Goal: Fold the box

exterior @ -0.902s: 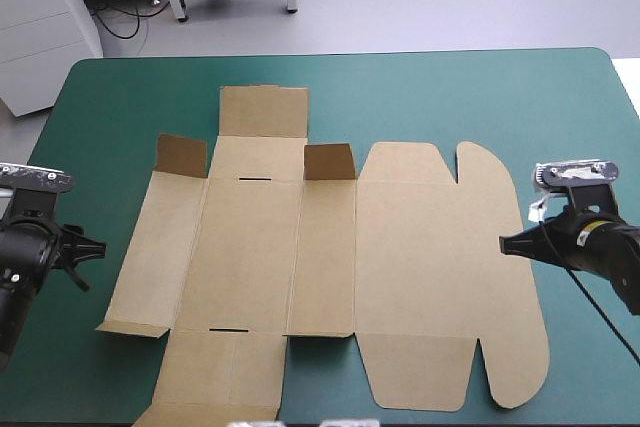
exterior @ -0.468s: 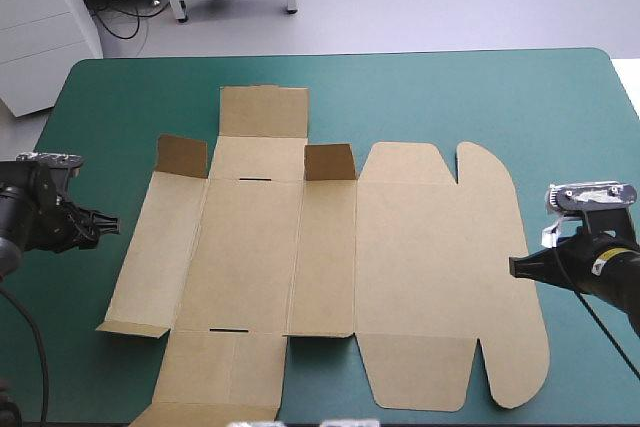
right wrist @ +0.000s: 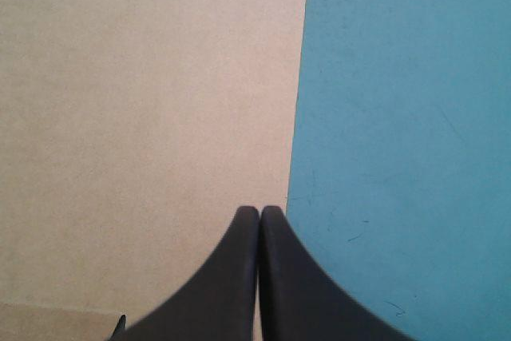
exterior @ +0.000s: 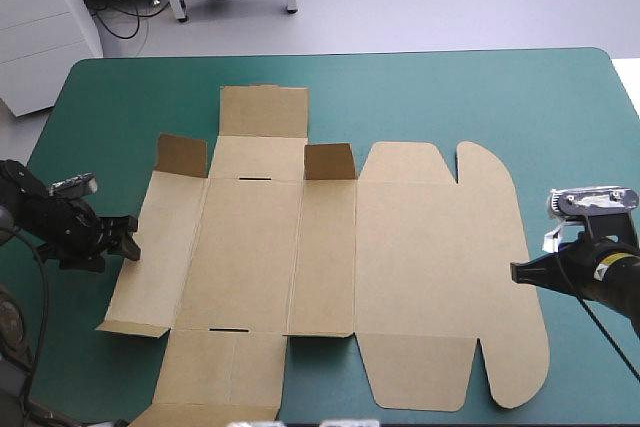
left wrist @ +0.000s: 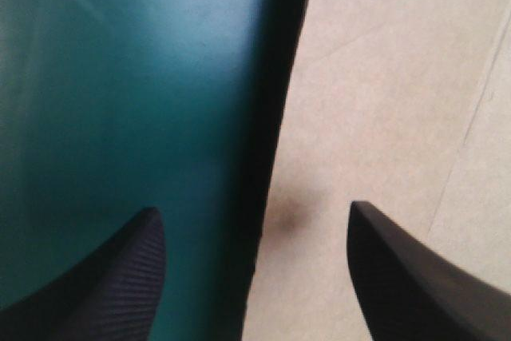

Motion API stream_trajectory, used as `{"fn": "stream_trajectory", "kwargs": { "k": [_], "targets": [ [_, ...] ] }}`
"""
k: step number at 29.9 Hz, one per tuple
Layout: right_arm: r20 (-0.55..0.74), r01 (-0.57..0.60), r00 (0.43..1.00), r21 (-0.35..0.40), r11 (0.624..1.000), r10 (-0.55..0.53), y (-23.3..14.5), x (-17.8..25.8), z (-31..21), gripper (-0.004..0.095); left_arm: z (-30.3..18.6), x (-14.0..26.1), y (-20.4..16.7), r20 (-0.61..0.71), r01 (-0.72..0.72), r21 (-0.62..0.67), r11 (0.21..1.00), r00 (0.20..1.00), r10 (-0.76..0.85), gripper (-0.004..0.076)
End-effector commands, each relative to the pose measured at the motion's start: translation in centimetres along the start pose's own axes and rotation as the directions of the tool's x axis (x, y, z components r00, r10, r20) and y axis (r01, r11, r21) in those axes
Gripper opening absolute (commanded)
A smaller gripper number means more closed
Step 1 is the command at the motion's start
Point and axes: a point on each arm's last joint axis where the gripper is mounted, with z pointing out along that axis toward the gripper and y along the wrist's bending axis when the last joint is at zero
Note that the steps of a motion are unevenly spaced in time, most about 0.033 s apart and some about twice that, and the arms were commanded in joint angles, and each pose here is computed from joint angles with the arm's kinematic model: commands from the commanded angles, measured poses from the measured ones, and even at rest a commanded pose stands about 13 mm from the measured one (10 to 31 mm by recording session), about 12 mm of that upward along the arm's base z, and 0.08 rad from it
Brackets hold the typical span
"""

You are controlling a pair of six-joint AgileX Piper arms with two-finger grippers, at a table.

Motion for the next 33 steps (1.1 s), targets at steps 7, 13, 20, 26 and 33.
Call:
{"fn": "stream_trajectory", "kwargs": {
  "k": [7,13,20,26,33],
  "targets": [
    [0.069,0.002,0.998,0.006,1.000,-0.003,-0.1,-0.7,-0.8,-0.0023,0.2,-0.5,-1.3,-0.043,-0.020,0.181,0.983,0.999,0.028,0.0469],
    [0.069,0.002,0.998,0.006,1.000,-0.003,-0.1,-0.7,-0.8,-0.0023,0.6,-0.5,-2.3,-0.015,0.001,0.303,0.953,1.000,0.003,0.0469],
    [0.069,0.001,0.998,0.005,1.000,-0.001,-0.1,-0.7,-0.8,-0.0023,1.9,0.0,-4.8,-0.057,-0.059,0.324,0.944,0.995,0.082,0.0469],
    [0.071,0.002,0.997,0.006,1.000,-0.002,-0.1,-0.8,-0.8,-0.0023,1.3,0.6,-6.9,-0.037,-0.134,0.318,0.938,0.987,0.154,0.0469],
    [0.071,0.002,0.997,0.006,1.000,-0.002,-0.1,-0.8,-0.8,-0.0023,-0.9,1.7,-7.6,0.037,-0.176,0.293,0.940,0.984,0.173,0.0430]
  ]
}}
